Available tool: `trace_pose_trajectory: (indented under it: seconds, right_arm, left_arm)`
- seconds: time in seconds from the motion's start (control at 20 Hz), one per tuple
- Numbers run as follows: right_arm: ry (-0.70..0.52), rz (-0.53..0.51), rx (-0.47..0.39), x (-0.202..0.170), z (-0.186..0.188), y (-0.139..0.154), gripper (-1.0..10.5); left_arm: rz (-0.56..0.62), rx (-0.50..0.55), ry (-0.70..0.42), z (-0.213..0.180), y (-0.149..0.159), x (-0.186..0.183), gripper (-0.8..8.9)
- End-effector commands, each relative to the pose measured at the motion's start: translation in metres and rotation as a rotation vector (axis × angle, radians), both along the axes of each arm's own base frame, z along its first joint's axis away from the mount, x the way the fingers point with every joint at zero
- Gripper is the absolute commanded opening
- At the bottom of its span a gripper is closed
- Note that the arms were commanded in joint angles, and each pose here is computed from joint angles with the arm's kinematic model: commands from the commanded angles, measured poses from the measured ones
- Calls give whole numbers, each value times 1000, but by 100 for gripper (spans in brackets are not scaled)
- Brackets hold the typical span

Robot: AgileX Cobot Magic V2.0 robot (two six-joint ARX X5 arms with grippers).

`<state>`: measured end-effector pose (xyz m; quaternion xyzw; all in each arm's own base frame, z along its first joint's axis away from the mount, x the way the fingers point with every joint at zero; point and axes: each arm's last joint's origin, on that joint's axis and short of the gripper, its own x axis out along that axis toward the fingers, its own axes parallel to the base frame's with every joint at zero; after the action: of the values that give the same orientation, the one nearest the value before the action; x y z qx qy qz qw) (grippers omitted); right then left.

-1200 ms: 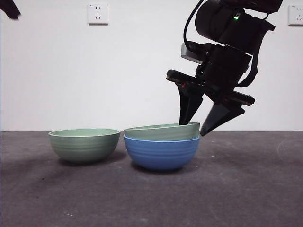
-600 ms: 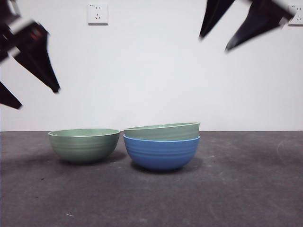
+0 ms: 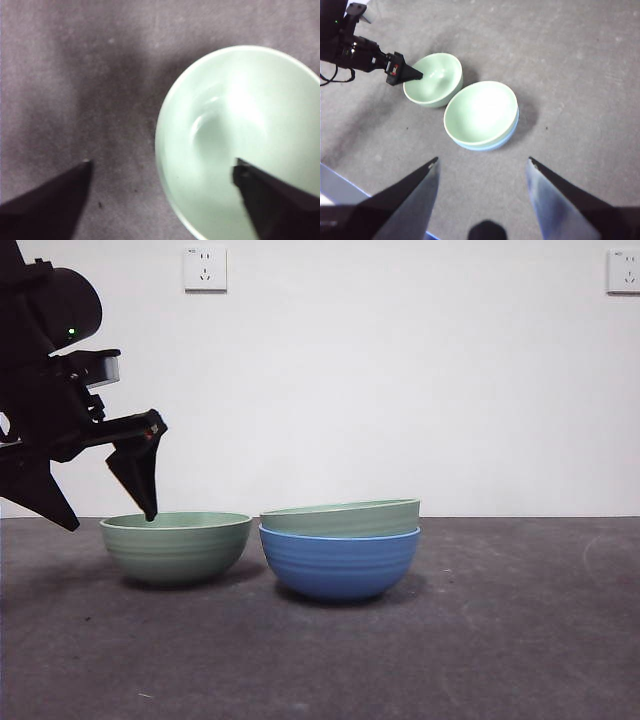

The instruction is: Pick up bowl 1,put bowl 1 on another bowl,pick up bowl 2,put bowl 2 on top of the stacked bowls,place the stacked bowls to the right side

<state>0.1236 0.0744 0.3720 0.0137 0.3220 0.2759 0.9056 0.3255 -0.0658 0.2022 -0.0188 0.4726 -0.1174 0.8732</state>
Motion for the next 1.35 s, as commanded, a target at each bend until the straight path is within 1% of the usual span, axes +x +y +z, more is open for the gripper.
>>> trace_pose_trajectory:
  seconds: [0.05, 0.15, 0.25, 0.4, 0.45, 0.8, 0.95, 1.1, 1.25, 1.35]
  right_arm:
    - [-8, -2, 0, -2, 1, -1, 288]
    - [-7, -1, 2, -2, 1, -1, 288]
    - [-3, -4, 7, -2, 1, -1, 288]
    - [-6, -4, 8, -3, 1, -1, 288]
    - [-7, -4, 9, -3, 2, -1, 288]
    - [-12, -4, 12, -5, 2, -2, 287]
    - [-12, -4, 11, -4, 2, -2, 287]
    - [-12, -4, 11, -4, 2, -2, 287]
    - [-12, -4, 11, -4, 2, -2, 288]
    - [-11, -4, 11, -4, 2, -2, 288]
  left_arm:
    - [4, 4, 13, -4, -1, 0, 217]
    - [1, 5, 14, -4, -1, 0, 121]
    - [0, 8, 29, -5, -1, -1, 53]
    - [-2, 10, 38, -6, -2, -1, 38]
    - [-2, 9, 38, -6, -2, -1, -6]
    - [-4, 1, 26, -2, -2, 0, -8]
    - [-14, -14, 0, 23, -3, 1, -8]
    - [-51, -23, -29, 64, -12, 1, -8]
    - [-150, -50, -35, 98, -31, -3, -7]
    - [-212, -55, -53, 109, -51, -9, -8]
